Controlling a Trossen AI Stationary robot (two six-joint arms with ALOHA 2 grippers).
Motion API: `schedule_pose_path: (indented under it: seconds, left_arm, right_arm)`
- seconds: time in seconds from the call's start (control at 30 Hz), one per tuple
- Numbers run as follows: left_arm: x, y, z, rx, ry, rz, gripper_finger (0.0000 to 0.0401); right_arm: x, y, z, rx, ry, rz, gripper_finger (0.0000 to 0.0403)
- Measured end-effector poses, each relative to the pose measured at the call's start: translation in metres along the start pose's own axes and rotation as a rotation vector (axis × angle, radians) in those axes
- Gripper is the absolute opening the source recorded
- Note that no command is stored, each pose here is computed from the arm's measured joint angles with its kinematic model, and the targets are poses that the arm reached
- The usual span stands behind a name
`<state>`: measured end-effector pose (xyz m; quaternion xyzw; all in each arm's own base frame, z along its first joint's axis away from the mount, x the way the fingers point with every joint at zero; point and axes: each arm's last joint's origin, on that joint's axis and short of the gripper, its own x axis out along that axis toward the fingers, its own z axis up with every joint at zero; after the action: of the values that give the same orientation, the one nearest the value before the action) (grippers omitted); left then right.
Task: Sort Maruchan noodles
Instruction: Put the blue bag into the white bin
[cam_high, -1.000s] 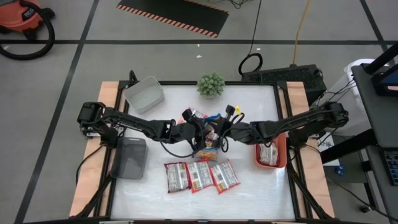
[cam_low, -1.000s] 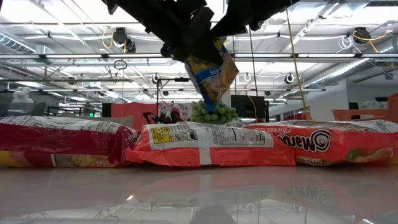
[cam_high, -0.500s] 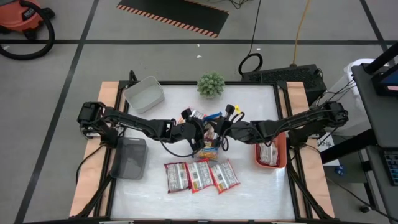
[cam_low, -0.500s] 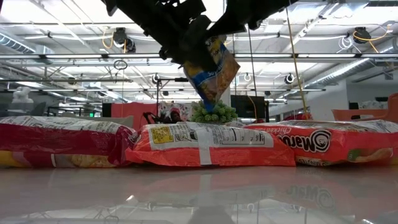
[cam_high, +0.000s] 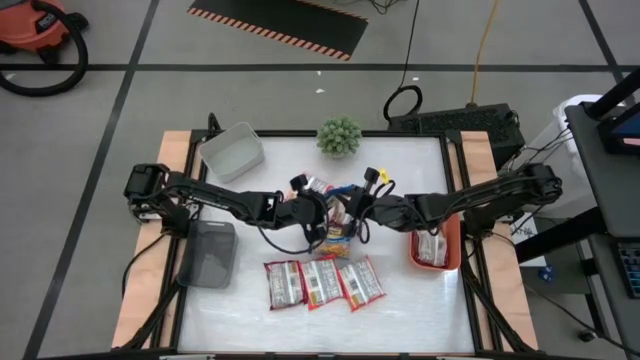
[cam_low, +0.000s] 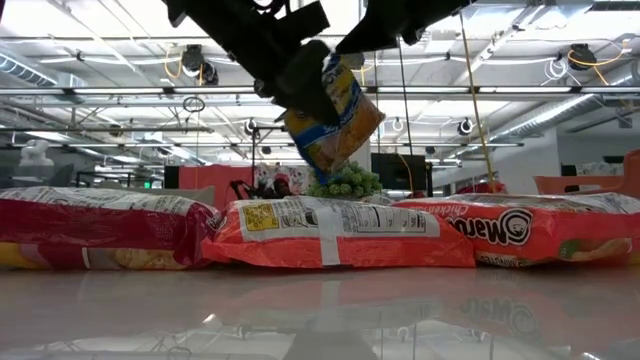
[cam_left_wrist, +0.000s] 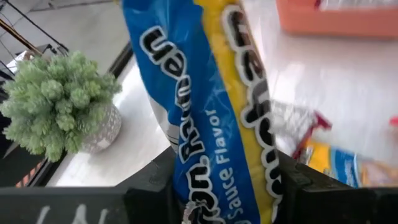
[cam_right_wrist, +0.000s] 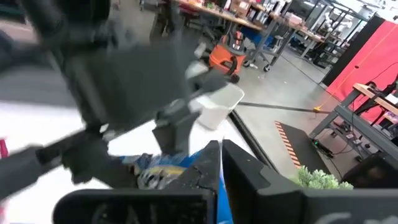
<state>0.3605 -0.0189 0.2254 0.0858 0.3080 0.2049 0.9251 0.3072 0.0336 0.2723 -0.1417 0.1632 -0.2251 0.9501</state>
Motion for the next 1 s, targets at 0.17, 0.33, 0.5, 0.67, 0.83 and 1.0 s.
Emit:
schedule_pose_path:
  seconds: [0.17, 0.33, 0.5, 0.67, 0.83, 1.0]
  left_arm:
    - [-0.009, 0.012, -0.002, 0.011, 0.058, 0.015, 0.0153]
    - [-0.030, 0.032, -0.009, 0.072, 0.191, 0.036, 0.0154]
    - [-0.060, 0.065, -0.010, 0.091, 0.275, 0.083, 0.0155]
    - [-0.088, 0.110, -0.016, 0.067, 0.354, 0.083, 0.0156]
    - [-0.106, 0.158, -0.025, 0.019, 0.391, 0.057, 0.0156]
    - [-0.112, 0.204, -0.038, -0.077, 0.414, 0.104, 0.0156]
  right_arm:
    - [-0.011, -0.009, 0.003, 0.030, 0.019, 0.002, 0.0047]
    - [-0.030, -0.021, 0.002, 0.066, 0.087, 0.016, 0.0068]
    - [-0.051, -0.028, 0.003, 0.101, 0.121, 0.045, 0.0072]
    - [-0.069, -0.029, 0.009, 0.111, 0.092, 0.108, 0.0072]
    - [-0.079, -0.028, 0.012, 0.091, 0.061, 0.137, 0.0073]
    - [-0.079, -0.025, 0.012, 0.072, 0.060, 0.146, 0.0073]
